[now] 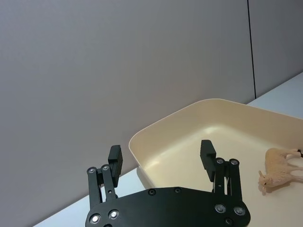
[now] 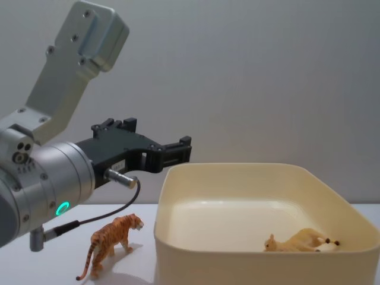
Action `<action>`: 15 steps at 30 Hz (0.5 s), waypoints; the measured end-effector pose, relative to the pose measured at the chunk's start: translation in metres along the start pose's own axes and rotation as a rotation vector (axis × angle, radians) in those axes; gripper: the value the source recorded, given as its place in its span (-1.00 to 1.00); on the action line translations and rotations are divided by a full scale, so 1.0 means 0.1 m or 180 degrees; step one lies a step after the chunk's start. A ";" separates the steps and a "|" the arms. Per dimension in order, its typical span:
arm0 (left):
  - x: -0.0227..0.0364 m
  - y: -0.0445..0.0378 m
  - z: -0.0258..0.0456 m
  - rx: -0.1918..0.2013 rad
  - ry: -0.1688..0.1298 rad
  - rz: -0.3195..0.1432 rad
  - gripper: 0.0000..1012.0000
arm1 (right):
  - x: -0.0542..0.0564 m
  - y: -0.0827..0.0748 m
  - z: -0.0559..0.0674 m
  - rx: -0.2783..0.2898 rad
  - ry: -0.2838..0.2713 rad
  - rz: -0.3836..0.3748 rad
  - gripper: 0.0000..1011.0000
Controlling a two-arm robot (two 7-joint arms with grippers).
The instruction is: Pick up the toy alternately with two hands and place it into the central storage box.
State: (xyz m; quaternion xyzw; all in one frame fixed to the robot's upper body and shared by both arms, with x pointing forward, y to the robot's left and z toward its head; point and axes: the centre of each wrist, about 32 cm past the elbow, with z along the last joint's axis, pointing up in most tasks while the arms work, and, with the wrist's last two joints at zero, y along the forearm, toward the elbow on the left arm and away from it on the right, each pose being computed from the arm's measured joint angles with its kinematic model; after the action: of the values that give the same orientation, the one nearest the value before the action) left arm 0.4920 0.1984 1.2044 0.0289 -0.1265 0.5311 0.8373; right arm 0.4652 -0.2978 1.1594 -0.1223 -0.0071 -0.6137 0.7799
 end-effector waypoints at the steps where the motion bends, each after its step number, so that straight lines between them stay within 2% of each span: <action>1: 0.000 0.000 0.000 0.0000 0.0000 0.0000 0.98 | 0.01 -0.01 0.01 0.0024 -0.0008 -0.0007 -0.46; 9: 0.000 0.000 0.000 0.0000 0.0000 0.0000 0.98 | 0.05 -0.12 0.18 0.0274 -0.0068 0.0030 -0.46; 15: 0.000 0.000 0.000 0.0000 0.0000 0.0000 0.98 | 0.04 -0.13 0.32 0.0420 -0.0094 0.0188 -0.46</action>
State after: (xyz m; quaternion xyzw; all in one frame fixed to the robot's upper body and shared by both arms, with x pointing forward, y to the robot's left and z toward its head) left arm 0.4920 0.1984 1.2044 0.0289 -0.1265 0.5310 0.8374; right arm 0.4585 -0.2978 1.1931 -0.0798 -0.0554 -0.5868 0.8039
